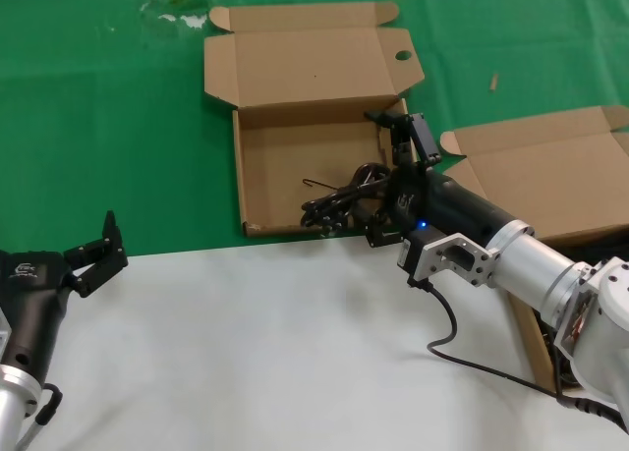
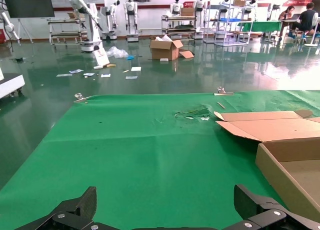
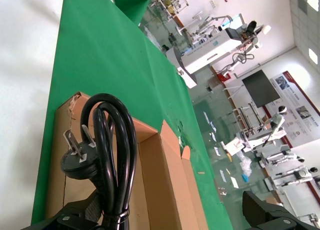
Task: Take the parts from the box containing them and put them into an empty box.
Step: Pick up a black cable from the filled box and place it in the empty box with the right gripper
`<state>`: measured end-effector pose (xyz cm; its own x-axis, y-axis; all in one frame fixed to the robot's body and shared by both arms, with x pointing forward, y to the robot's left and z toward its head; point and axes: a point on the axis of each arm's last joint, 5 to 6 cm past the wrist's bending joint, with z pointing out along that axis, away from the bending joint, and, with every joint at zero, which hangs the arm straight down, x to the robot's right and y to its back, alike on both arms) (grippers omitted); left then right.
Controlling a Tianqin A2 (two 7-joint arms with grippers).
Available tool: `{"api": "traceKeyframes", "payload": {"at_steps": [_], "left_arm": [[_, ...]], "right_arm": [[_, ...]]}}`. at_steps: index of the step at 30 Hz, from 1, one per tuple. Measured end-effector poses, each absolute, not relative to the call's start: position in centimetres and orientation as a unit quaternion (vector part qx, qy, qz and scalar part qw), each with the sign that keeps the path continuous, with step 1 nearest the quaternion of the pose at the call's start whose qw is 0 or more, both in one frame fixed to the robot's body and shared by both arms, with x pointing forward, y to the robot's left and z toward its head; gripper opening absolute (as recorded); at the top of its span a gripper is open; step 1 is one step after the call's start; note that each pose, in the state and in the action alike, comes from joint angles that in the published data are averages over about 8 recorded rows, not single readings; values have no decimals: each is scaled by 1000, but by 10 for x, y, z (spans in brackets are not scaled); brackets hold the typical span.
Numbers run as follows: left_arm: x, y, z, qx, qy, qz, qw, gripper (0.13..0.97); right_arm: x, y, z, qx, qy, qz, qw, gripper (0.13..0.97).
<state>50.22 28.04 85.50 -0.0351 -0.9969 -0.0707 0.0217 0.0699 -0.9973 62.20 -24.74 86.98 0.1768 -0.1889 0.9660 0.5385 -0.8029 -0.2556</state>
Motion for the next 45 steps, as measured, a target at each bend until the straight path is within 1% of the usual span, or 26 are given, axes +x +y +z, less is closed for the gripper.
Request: {"api": "traceKeyframes", "payload": {"at_steps": [29, 35, 45], "left_arm": [[502, 280, 855, -468, 521, -496, 513, 966], [502, 280, 855, -468, 521, -496, 513, 966], [502, 280, 855, -468, 521, -496, 513, 966]], "right_arm": [[621, -248, 869, -711, -119, -629, 290, 966], [617, -249, 868, -715, -90, -626, 300, 966], [604, -253, 863, -718, -10, -615, 326, 966]]}}
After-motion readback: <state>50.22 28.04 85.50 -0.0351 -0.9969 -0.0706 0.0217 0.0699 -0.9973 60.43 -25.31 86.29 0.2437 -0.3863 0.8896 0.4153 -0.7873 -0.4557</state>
